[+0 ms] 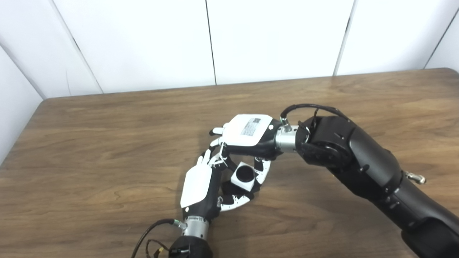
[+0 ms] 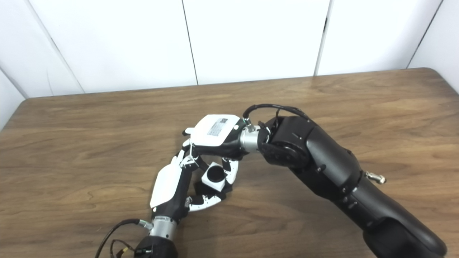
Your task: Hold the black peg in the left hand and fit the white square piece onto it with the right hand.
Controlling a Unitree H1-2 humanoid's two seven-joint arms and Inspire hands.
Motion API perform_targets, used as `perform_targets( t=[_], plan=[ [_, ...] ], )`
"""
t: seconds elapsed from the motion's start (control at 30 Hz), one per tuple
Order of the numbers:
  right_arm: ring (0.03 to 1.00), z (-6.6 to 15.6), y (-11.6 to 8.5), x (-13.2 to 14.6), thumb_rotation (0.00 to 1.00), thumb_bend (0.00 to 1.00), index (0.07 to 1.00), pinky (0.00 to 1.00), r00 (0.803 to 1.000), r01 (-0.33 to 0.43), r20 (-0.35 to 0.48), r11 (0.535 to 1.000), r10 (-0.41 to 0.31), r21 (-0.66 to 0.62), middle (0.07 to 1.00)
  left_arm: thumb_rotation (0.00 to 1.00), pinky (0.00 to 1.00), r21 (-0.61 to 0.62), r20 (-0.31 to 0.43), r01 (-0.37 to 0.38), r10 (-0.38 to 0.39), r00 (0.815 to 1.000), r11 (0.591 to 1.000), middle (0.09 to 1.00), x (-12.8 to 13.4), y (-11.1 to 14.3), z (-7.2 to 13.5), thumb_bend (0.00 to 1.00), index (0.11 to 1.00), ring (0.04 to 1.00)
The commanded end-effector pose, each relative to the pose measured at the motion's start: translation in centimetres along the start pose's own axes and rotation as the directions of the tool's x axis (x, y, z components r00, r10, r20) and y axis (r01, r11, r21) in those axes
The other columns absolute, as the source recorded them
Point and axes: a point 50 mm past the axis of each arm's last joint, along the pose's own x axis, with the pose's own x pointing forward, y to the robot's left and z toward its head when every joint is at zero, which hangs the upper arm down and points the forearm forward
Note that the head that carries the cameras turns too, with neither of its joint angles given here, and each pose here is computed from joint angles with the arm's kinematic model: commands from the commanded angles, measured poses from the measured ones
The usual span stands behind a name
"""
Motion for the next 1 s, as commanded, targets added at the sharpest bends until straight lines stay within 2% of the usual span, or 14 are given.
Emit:
perform_targets(
  t=[0.0,0.17,0.37,0.4,0.43,0.5,0.7,0.97],
  plan=[
    [0.993,-0.57,-0.42,-0.18,0.29,0.95,0.634,0.93,1.0,-0.015,-0.011,1.0,0.014,-0.014,0.9,0.08,1.0,0.057,-0.03,0.006,-0.005,1.0,0.998,0.876,0.0,-0.04,-0.18,0.52,0.487,1.0],
    [0.991,-0.75,-0.47,-0.33,0.3,0.99,0.659,0.93,1.0,-0.012,-0.021,1.0,0.012,-0.002,0.897,0.09,1.0,0.091,-0.033,0.008,-0.005,0.999,0.996,0.871,-0.15,0.15,-0.27,0.52,0.489,0.992],
    [0.995,-0.96,-0.41,-0.51,0.28,0.99,0.668,0.94,0.999,-0.012,-0.031,1.0,0.013,0.011,0.899,0.09,1.0,0.09,-0.043,0.012,-0.008,0.999,0.996,0.883,-0.33,0.16,-0.5,0.52,0.493,0.991],
    [0.996,-1.0,-0.41,-0.53,0.27,0.98,0.668,0.94,0.999,-0.011,-0.032,1.0,0.012,0.013,0.899,0.19,1.0,0.089,-0.045,0.012,-0.008,0.999,0.996,0.885,-0.38,0.16,-0.53,0.67,0.542,0.991],
    [0.996,-1.04,-0.4,-0.55,0.27,0.98,0.668,0.94,0.999,-0.011,-0.034,1.0,0.011,0.016,0.899,0.26,1.0,0.091,-0.047,0.013,-0.009,0.999,0.996,0.889,-0.42,0.16,-0.54,0.77,0.585,0.992],
    [0.996,-1.1,-0.39,-0.57,0.26,0.97,0.668,0.95,0.999,-0.008,-0.037,1.0,0.009,0.018,0.9,0.32,1.0,0.101,-0.048,0.013,-0.008,0.999,0.995,0.894,-0.48,0.2,-0.54,0.83,0.628,0.991],
    [0.986,-1.22,-0.47,-0.63,0.25,0.97,0.663,0.93,0.999,-0.003,-0.042,1.0,0.004,0.021,0.896,0.4,0.97,0.127,-0.046,0.007,-0.001,0.999,0.992,0.907,-0.6,0.4,-0.63,0.86,0.703,0.984],
    [0.996,-1.45,-0.61,-0.83,0.28,0.97,0.663,0.94,0.999,0.006,-0.054,0.999,-0.004,0.034,0.897,0.41,0.97,0.122,-0.048,0.005,0.001,0.999,0.993,0.916,-0.66,0.4,-0.54,0.87,0.765,0.985]
  ],
)
